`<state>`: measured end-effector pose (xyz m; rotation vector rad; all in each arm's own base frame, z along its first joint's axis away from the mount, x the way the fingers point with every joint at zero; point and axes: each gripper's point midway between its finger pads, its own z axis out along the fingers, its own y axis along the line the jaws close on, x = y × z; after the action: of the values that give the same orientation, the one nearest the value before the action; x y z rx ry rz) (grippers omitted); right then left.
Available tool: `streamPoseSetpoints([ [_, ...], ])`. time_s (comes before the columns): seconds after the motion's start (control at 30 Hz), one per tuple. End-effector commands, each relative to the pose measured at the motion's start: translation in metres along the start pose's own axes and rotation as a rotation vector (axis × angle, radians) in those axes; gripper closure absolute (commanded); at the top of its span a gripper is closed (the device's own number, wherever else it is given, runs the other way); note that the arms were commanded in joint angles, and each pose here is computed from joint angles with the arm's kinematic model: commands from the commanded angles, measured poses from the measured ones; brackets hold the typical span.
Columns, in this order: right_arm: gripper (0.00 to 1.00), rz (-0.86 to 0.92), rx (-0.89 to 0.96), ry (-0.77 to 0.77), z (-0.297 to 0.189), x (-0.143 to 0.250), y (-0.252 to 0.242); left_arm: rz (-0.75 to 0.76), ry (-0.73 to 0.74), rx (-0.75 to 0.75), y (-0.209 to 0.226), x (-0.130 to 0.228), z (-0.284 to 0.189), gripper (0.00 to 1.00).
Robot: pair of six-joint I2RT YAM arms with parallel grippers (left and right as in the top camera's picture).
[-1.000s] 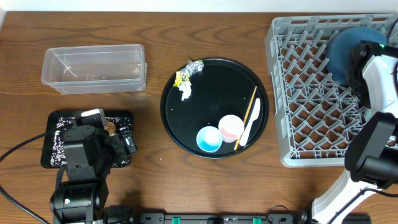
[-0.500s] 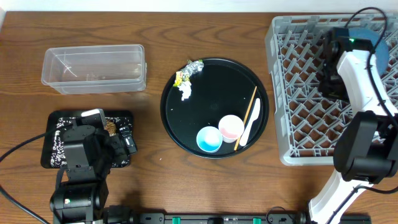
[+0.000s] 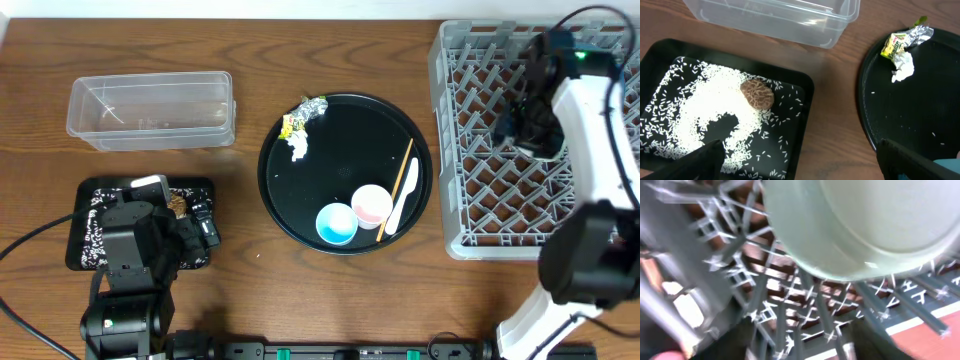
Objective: Sort waste into correct bins and load items into the dishwasher rack
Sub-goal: 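Lower the green bowl upright into the rack slot and open the right gripper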
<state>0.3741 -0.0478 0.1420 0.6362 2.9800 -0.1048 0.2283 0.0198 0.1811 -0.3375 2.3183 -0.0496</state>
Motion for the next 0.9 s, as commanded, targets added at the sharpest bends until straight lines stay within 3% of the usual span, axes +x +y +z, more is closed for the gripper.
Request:
streamPoseSetpoints([
  [0.0,0.01,0.005,-0.095,-0.151,-0.057,-0.006,0.004,-0.019,-0.011,-0.003,0.001,-0.004,-0.002,0.02],
  [0.17,0.01,0.034,-0.083,-0.270,-0.083,-0.018,-0.009,-0.019,-0.011,-0.003,0.001,-0.004,-0.002,0.02],
  [0.2,0.05,0.042,-0.078,-0.281,-0.083,-0.021,-0.012,-0.019,-0.011,-0.003,0.001,-0.004,-0.002,0.02],
  [0.3,0.47,0.071,-0.080,-0.277,-0.075,-0.029,-0.019,-0.019,-0.011,-0.003,0.001,-0.004,-0.002,0.02],
  [0.33,0.68,0.079,-0.078,-0.272,-0.071,-0.032,-0.021,-0.019,-0.011,-0.003,0.001,-0.004,-0.002,0.02],
  [0.4,0.88,0.089,-0.071,-0.261,-0.063,-0.037,-0.024,-0.019,-0.011,-0.003,0.001,-0.004,-0.002,0.02],
  [0.43,0.93,0.093,-0.067,-0.254,-0.057,-0.040,-0.025,-0.019,-0.011,-0.003,0.001,-0.004,-0.002,0.02],
  [0.53,0.99,0.106,-0.051,-0.223,-0.040,-0.046,-0.029,-0.019,-0.011,-0.003,0.001,-0.004,-0.002,0.02],
  [0.67,0.98,0.130,-0.007,-0.178,-0.017,-0.051,-0.042,-0.019,-0.011,-0.003,0.001,-0.004,-0.002,0.02],
  [0.87,0.88,0.154,0.006,-0.149,-0.009,-0.050,-0.054,-0.019,-0.011,-0.003,0.001,-0.004,-0.002,0.02],
])
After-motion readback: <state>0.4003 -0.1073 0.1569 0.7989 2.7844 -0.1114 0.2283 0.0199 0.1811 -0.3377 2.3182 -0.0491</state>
